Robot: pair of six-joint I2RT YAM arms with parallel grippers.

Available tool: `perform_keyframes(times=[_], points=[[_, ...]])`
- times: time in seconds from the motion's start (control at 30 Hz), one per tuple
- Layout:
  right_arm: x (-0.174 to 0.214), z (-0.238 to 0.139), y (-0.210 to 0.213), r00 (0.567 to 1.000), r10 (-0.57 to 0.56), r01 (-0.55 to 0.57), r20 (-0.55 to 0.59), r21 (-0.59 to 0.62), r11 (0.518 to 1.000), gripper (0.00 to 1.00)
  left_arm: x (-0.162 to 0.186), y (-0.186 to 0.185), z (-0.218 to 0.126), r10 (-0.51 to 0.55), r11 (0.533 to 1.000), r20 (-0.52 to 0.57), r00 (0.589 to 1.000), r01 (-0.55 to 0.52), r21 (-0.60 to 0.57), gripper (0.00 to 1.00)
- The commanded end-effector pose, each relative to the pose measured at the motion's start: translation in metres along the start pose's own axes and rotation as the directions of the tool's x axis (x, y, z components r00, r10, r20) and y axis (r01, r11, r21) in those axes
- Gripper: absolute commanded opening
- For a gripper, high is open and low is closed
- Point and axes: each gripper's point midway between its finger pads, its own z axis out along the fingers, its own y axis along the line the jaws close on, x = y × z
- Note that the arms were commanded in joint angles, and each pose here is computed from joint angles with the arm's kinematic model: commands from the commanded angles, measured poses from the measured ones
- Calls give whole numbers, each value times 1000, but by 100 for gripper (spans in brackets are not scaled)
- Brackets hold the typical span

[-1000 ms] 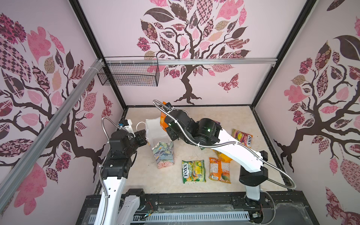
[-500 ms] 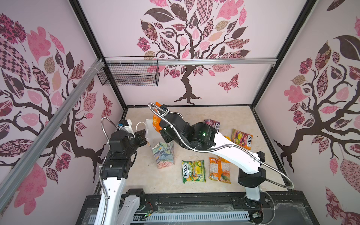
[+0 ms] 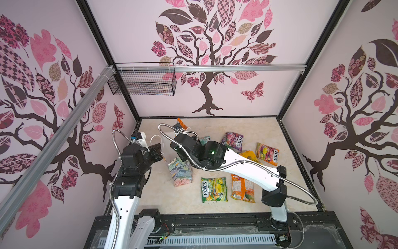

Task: Place the snacks into the paper bag
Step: 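Carry the orange chip bag with the right gripper over the paper bag opening, then lower the orange chip bag into the paper bag and open the right gripper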

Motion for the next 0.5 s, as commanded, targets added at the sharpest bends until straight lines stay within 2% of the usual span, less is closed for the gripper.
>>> perform_keyframes(times=[0.0,0.47], points=[[-19,-5,-11,996,46,-50,82,50,997,0,7,6,1,21,1000,-13,1000,-21,-21,5],[-8,6,-17,989,77,-89,128,89,992,0,9,5,2,18,1000,-15,1000,-18,-11,3]])
